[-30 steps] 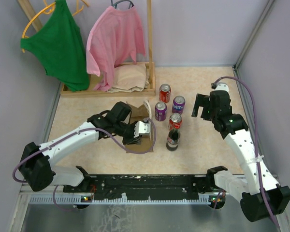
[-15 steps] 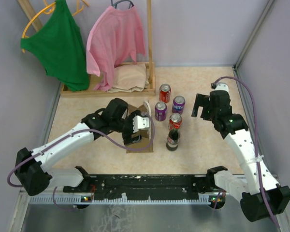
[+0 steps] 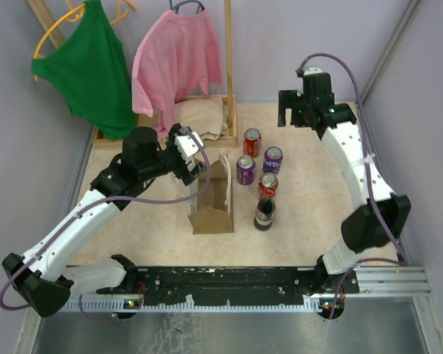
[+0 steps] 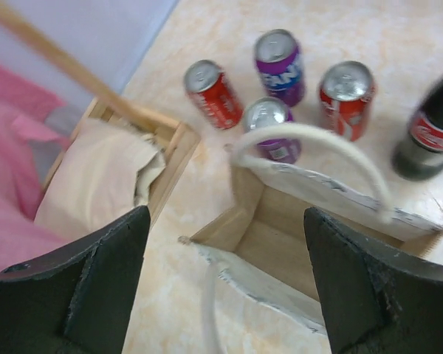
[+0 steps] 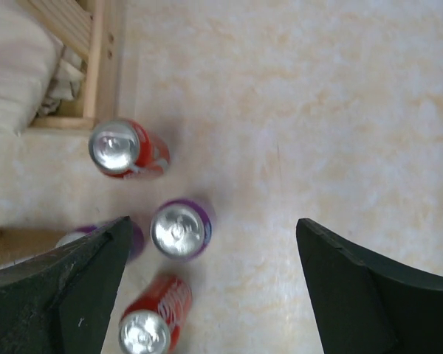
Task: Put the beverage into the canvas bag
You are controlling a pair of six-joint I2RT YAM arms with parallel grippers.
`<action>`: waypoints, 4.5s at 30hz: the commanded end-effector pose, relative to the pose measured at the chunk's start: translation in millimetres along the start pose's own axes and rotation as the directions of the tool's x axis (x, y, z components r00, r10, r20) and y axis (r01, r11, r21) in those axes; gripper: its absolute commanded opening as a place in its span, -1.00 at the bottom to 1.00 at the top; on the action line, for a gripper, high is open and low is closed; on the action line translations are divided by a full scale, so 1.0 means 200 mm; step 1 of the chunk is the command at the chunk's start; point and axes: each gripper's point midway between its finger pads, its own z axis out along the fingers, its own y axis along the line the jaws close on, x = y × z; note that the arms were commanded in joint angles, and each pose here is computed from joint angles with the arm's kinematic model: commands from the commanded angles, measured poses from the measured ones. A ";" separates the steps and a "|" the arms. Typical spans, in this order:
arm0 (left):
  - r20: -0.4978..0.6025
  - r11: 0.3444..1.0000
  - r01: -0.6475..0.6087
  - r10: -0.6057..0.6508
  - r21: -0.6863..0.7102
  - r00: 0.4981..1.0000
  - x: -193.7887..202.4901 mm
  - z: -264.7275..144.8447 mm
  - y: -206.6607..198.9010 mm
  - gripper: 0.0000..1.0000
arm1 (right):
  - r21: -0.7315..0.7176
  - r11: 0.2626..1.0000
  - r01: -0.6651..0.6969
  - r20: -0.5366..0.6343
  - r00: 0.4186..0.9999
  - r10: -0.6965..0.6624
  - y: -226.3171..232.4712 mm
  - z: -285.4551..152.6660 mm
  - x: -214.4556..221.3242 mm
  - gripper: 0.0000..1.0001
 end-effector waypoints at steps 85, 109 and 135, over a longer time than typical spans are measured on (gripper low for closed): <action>-0.006 0.728 0.560 -0.612 -0.396 0.791 0.75 -0.43 0.22 0.80 | -0.136 0.989 0.060 -0.305 0.947 -0.100 0.62 0.75 0.17 -1.00; -0.001 0.718 0.579 -0.628 -0.387 0.778 0.76 -0.40 0.24 0.79 | -0.558 0.828 -0.064 0.133 0.977 0.165 0.99 -0.23 -0.69 -1.00; -0.011 0.713 0.600 -0.647 -0.363 0.762 0.78 -0.38 0.21 0.78 | -0.514 0.856 0.059 0.047 0.998 -0.041 1.30 -0.66 -0.11 -1.00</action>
